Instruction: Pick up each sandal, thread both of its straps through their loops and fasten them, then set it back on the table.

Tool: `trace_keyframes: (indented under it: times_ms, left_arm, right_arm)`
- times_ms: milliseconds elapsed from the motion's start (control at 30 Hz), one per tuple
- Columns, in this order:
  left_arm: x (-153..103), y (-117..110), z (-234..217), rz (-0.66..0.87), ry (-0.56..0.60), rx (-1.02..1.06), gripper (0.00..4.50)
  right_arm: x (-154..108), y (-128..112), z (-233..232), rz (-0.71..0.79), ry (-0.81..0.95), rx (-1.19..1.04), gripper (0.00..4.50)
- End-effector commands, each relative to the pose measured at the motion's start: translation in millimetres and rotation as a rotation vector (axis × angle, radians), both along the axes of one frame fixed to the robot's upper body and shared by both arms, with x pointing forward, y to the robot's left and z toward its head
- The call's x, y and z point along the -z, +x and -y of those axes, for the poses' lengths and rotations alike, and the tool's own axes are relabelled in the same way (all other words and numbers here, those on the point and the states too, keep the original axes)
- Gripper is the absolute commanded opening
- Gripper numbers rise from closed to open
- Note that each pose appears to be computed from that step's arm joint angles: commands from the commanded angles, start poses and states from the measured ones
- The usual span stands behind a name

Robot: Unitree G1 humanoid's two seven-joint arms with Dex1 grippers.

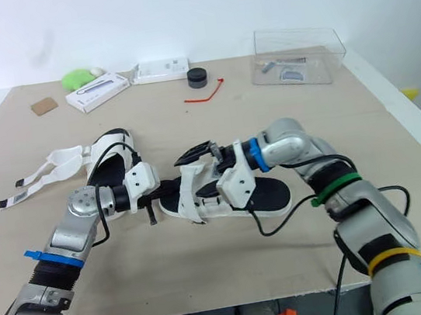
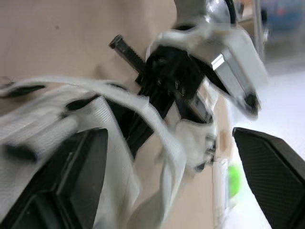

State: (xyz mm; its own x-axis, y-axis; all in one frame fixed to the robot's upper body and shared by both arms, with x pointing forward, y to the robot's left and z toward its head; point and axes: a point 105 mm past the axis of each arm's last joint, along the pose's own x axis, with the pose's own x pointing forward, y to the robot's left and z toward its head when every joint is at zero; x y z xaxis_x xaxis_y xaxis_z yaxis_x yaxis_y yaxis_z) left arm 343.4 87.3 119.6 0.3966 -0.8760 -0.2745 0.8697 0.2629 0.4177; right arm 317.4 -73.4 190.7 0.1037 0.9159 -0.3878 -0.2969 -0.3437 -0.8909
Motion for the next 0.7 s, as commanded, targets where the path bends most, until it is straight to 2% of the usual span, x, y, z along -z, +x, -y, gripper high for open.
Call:
trace_keyframes:
  times_ms: [33,133,200,267,367,400,567,700]
  left_arm:
    - [8,-5,-2,-0.027,0.031,0.011,0.00]
    - [8,-5,-2,-0.031,0.035,0.014,0.00]
    - [8,-5,-2,-0.033,0.036,0.017,0.00]
    - [7,-5,-2,-0.034,0.037,0.020,0.00]
    - [6,-4,-1,-0.035,0.039,0.024,0.00]
    - [6,-4,-1,-0.035,0.040,0.025,0.00]
    - [5,-1,-2,-0.037,0.042,0.025,0.00]
    - [4,1,-3,-0.037,0.039,0.021,0.00]
  right_arm:
    - [-33,-6,10,-0.179,0.151,0.095,4.31]
    - [-59,-16,11,-0.462,0.313,0.193,4.31]
    - [-67,-30,6,-0.725,0.398,0.231,4.31]
    - [-63,-46,-2,-1.021,0.443,0.273,4.31]
    - [-43,-71,-10,-1.281,0.361,0.331,4.31]
    - [-36,-76,-9,-1.340,0.327,0.369,4.31]
    - [23,-81,-2,-1.390,0.207,0.647,4.31]
    - [38,-80,-8,-1.424,0.205,0.704,4.31]
